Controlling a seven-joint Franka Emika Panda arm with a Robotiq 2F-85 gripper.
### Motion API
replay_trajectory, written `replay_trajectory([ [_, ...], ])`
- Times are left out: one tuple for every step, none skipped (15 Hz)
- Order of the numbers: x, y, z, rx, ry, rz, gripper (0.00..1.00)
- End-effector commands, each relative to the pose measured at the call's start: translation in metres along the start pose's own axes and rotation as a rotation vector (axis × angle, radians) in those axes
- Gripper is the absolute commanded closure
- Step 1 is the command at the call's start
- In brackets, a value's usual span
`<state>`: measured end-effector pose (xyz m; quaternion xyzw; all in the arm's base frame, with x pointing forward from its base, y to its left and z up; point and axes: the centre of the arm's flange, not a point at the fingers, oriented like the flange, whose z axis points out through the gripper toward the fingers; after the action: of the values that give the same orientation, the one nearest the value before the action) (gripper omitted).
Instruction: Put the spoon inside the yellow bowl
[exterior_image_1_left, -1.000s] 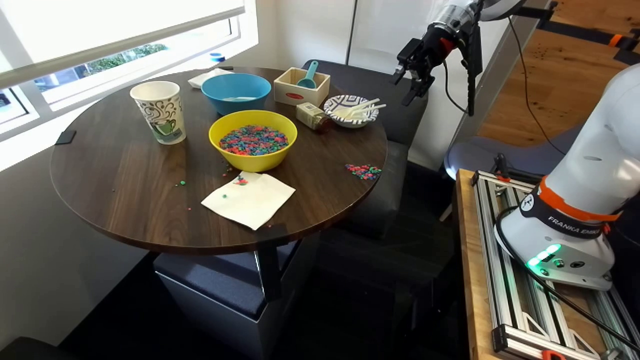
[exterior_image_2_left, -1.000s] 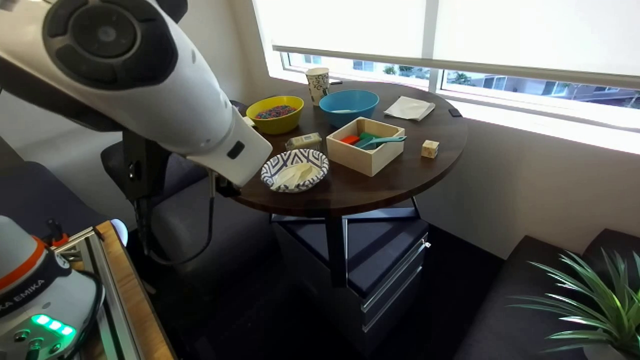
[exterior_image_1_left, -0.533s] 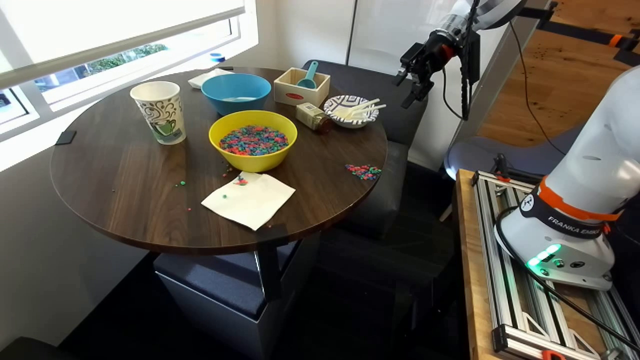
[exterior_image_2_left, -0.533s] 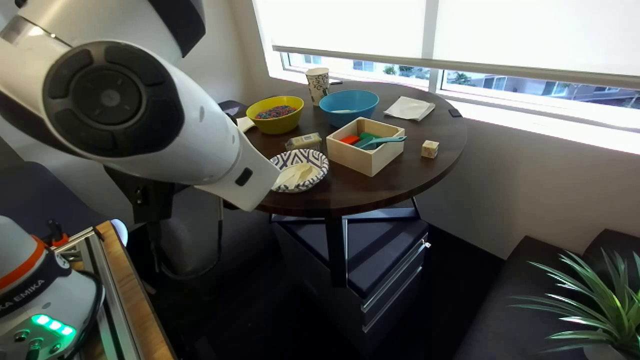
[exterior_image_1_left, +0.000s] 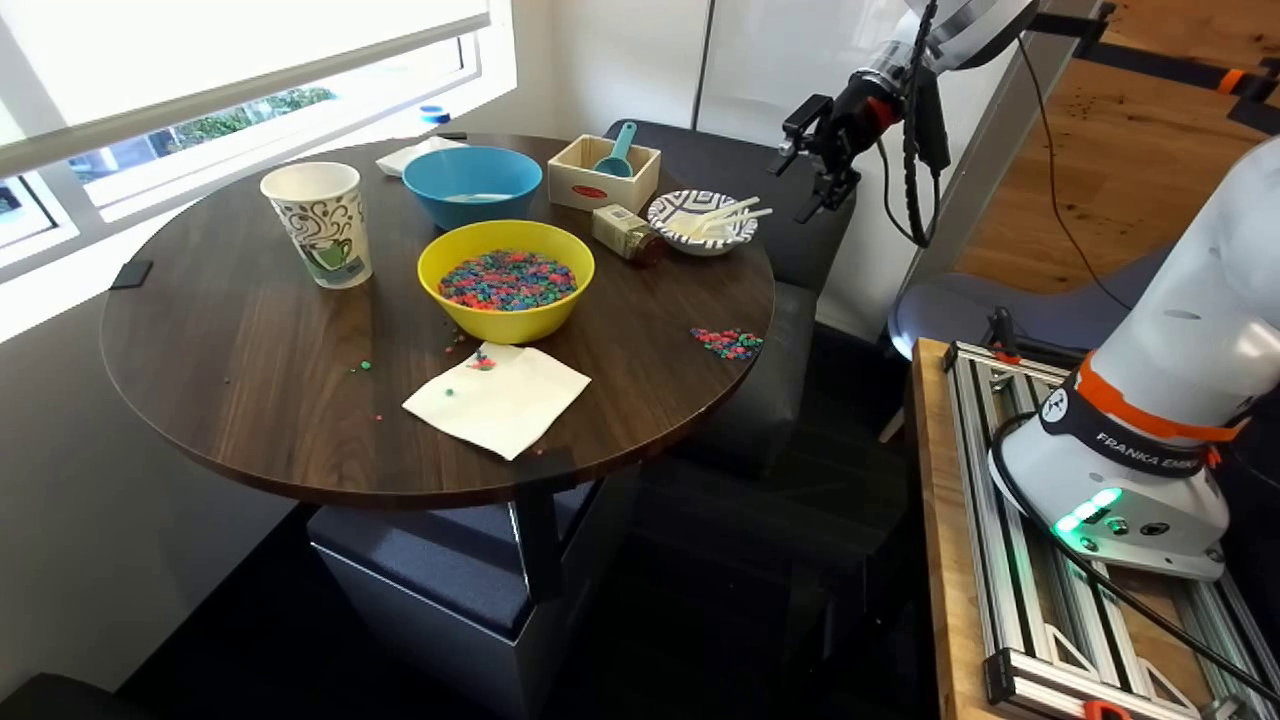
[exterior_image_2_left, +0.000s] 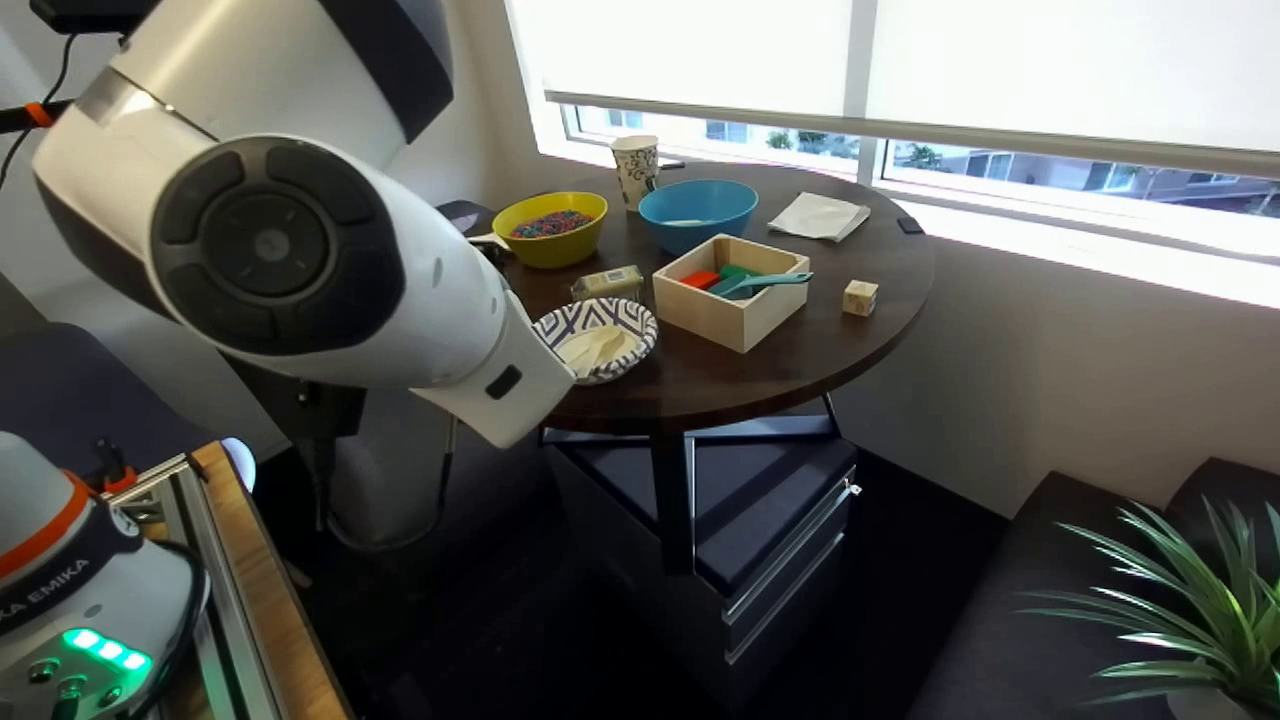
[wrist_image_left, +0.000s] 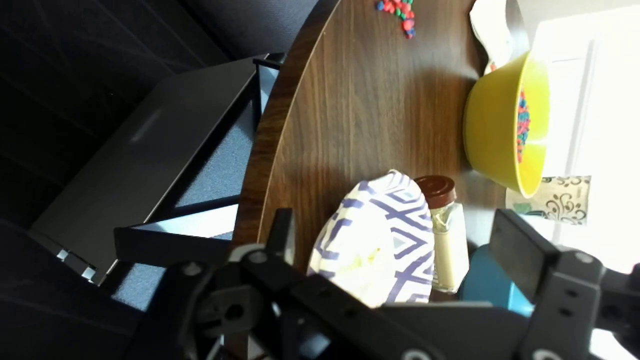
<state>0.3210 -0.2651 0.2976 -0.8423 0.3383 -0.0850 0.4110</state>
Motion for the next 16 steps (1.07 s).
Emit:
replay_trajectory([
  [0.021, 0.01, 0.005, 0.011, 0.067, 0.136, 0.0],
  [0.024, 0.013, 0.005, 0.012, 0.08, 0.163, 0.0],
  [0.027, 0.017, 0.006, 0.013, 0.083, 0.189, 0.0],
  [0.029, 0.021, 0.008, 0.015, 0.082, 0.213, 0.0],
  [0.029, 0.023, 0.01, 0.017, 0.075, 0.232, 0.08],
  [0.03, 0.024, 0.012, 0.018, 0.074, 0.245, 0.17],
  [0.031, 0.026, 0.014, 0.018, 0.071, 0.255, 0.32],
  [0.031, 0.026, 0.016, 0.02, 0.07, 0.265, 0.42],
  [0.032, 0.027, 0.018, 0.031, 0.075, 0.263, 0.5],
  [0.033, 0.027, 0.019, 0.035, 0.078, 0.264, 0.58],
  [0.035, 0.027, 0.02, 0.041, 0.091, 0.261, 0.57],
  [0.036, 0.028, 0.02, 0.046, 0.1, 0.264, 0.53],
  [0.038, 0.029, 0.02, 0.052, 0.107, 0.269, 0.52],
  [0.04, 0.03, 0.019, 0.058, 0.114, 0.272, 0.51],
  [0.042, 0.03, 0.018, 0.061, 0.12, 0.274, 0.49],
  [0.044, 0.031, 0.017, 0.063, 0.125, 0.276, 0.49],
])
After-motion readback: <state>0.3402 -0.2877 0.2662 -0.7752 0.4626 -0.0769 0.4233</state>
